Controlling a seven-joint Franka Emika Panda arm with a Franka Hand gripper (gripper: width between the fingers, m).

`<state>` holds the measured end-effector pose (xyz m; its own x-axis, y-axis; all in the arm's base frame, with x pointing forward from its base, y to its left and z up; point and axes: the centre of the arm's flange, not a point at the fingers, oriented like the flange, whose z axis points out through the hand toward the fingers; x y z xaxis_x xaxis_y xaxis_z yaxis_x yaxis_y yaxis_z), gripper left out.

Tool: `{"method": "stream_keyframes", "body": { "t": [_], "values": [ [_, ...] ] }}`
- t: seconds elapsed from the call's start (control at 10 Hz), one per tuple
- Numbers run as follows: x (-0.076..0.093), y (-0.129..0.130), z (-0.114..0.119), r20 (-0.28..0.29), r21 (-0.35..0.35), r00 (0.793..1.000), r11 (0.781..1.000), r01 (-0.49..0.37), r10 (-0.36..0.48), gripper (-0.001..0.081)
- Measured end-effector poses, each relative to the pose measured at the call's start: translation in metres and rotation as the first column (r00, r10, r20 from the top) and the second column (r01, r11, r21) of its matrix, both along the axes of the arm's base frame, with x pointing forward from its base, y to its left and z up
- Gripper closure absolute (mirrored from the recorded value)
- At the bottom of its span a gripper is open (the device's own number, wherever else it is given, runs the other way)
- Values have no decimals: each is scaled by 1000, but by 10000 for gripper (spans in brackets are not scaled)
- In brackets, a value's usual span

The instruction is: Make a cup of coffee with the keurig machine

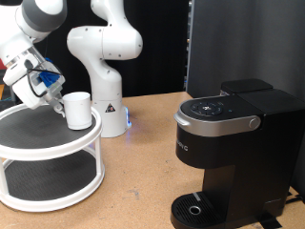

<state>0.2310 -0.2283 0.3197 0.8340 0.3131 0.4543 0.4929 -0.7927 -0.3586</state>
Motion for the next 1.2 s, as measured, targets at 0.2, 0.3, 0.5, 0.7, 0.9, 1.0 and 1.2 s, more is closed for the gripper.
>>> {"method": "stream_keyframes", "body": {
  "t": [0.2, 0.3, 0.5, 0.7, 0.9, 1.0, 1.2],
  "values": [
    [3, -2, 10, -6, 11, 1000, 1000, 24, -24, 730],
    [4, -1, 21, -14, 32, 1000, 999, 28, -27, 730],
    [6, 0, 45, -27, 69, 999, 997, 21, -19, 730],
    [4, 1, 64, -35, 70, 999, 997, -22, 24, 730],
    [5, 3, 61, -42, 87, 999, 996, 13, -10, 730],
    [10, 8, 56, -47, 103, 997, 992, 68, -63, 730],
    [29, 30, 46, -51, 103, 985, 980, 168, -164, 730]
  ]
}}
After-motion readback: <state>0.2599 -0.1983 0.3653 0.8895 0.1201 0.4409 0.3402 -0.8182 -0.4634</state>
